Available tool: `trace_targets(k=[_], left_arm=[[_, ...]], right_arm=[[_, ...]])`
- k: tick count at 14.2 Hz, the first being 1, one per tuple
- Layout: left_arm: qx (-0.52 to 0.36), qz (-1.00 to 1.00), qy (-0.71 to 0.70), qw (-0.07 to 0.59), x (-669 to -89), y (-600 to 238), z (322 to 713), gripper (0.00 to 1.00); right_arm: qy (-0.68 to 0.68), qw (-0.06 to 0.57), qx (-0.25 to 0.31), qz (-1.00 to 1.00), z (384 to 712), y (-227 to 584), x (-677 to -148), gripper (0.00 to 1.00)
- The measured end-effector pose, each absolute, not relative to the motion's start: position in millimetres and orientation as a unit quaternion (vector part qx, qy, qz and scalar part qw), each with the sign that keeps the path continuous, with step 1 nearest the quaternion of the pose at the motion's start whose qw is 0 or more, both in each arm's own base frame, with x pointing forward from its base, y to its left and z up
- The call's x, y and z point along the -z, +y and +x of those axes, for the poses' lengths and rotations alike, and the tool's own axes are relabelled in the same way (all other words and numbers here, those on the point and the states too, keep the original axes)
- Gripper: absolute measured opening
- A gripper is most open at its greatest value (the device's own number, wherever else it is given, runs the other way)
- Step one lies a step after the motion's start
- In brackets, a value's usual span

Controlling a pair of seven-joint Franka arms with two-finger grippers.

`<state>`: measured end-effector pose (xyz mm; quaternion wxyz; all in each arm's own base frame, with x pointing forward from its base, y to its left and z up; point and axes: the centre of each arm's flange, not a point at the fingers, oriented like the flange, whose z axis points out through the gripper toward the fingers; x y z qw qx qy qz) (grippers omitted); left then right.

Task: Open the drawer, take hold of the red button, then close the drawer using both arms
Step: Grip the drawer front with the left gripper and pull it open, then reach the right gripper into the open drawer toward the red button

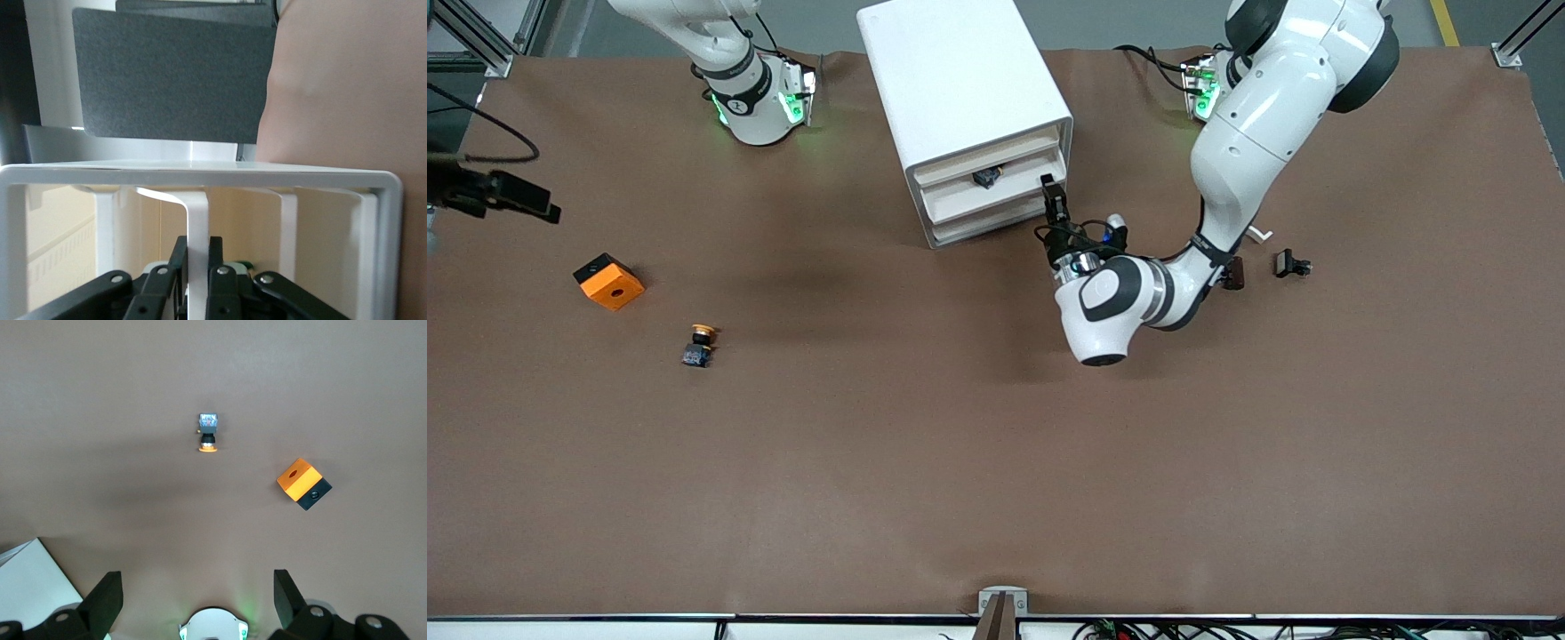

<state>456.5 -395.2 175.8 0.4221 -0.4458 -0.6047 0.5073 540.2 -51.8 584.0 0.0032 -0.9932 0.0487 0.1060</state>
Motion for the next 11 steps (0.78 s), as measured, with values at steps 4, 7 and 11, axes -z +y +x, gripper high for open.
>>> trace_targets(k=[4,7,11], left_arm=[[-0.515,-0.434,-0.623,0.398,-181,-371,486,0.17],[-0.518,-0.426,-0.64,0.375,-188,-348,513,0.18],[-0.524,-0.419,-0.654,0.35,-198,-326,538,0.18]], right_arm=[[0.048,0.001,-0.118,-0.992,554,-52,-565,1.0],[0.079,0.019,-0.116,-0.99,555,-39,-567,1.0],[0.127,0.022,-0.125,-0.984,556,2,-564,1.0]])
